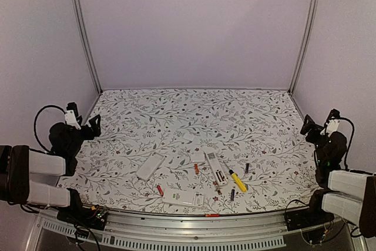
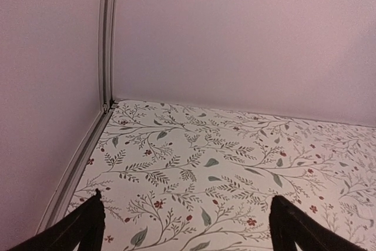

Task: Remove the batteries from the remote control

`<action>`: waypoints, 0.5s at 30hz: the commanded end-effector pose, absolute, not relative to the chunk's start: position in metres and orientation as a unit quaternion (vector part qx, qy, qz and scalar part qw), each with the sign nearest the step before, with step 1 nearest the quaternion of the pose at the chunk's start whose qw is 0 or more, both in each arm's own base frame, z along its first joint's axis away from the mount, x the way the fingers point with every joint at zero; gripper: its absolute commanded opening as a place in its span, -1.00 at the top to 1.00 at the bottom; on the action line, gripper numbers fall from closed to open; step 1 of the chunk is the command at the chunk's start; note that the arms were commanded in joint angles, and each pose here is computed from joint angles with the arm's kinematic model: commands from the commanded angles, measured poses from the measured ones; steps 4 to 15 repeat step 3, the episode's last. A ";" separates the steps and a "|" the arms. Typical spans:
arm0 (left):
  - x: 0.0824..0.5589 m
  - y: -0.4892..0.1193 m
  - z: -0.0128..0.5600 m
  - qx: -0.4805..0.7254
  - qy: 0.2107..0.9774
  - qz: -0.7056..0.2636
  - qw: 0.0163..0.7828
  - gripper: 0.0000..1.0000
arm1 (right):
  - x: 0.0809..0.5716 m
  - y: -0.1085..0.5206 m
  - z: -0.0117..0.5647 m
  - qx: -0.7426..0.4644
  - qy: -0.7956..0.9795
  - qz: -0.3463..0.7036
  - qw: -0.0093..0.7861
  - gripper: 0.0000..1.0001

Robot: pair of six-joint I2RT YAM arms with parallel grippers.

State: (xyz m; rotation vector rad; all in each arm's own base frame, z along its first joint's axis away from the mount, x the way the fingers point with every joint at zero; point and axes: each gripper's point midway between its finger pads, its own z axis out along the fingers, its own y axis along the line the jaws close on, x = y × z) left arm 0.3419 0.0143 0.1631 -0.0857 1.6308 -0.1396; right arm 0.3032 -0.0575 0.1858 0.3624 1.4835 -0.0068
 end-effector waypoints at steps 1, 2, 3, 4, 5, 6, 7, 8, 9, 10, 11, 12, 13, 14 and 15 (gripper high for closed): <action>0.341 0.012 0.166 -0.032 0.722 -0.051 0.690 -0.94 | 0.300 -0.059 0.172 0.167 0.682 -0.013 0.712 -0.98; 0.341 0.014 0.166 -0.037 0.722 -0.045 0.689 -0.95 | 0.300 -0.059 0.172 0.168 0.682 -0.014 0.711 -0.98; 0.341 0.018 0.165 -0.049 0.723 -0.037 0.689 -0.96 | 0.300 -0.060 0.172 0.169 0.682 -0.014 0.711 -0.98; 0.341 0.018 0.165 -0.049 0.723 -0.037 0.689 -0.96 | 0.300 -0.060 0.172 0.169 0.682 -0.014 0.711 -0.98; 0.341 0.018 0.165 -0.049 0.723 -0.037 0.689 -0.96 | 0.300 -0.060 0.172 0.169 0.682 -0.014 0.711 -0.98; 0.341 0.018 0.165 -0.049 0.723 -0.037 0.689 -0.96 | 0.300 -0.060 0.172 0.169 0.682 -0.014 0.711 -0.98; 0.341 0.018 0.165 -0.049 0.723 -0.037 0.689 -0.96 | 0.300 -0.060 0.172 0.169 0.682 -0.014 0.711 -0.98; 0.341 0.018 0.165 -0.049 0.723 -0.037 0.689 -0.96 | 0.300 -0.060 0.172 0.169 0.682 -0.014 0.711 -0.98; 0.341 0.018 0.165 -0.049 0.723 -0.037 0.689 -0.96 | 0.300 -0.060 0.172 0.169 0.682 -0.014 0.711 -0.98; 0.341 0.018 0.165 -0.049 0.723 -0.037 0.689 -0.96 | 0.300 -0.060 0.172 0.169 0.682 -0.014 0.711 -0.98; 0.341 0.018 0.165 -0.049 0.723 -0.037 0.689 -0.96 | 0.300 -0.060 0.172 0.169 0.682 -0.014 0.711 -0.98; 0.341 0.018 0.165 -0.049 0.723 -0.037 0.689 -0.96 | 0.300 -0.060 0.172 0.169 0.682 -0.014 0.711 -0.98; 0.341 0.018 0.165 -0.049 0.723 -0.037 0.689 -0.96 | 0.300 -0.060 0.172 0.169 0.682 -0.014 0.711 -0.98; 0.341 0.018 0.165 -0.049 0.723 -0.037 0.689 -0.96 | 0.300 -0.060 0.172 0.169 0.682 -0.014 0.711 -0.98; 0.341 0.018 0.165 -0.049 0.723 -0.037 0.689 -0.96 | 0.300 -0.060 0.172 0.169 0.682 -0.014 0.711 -0.98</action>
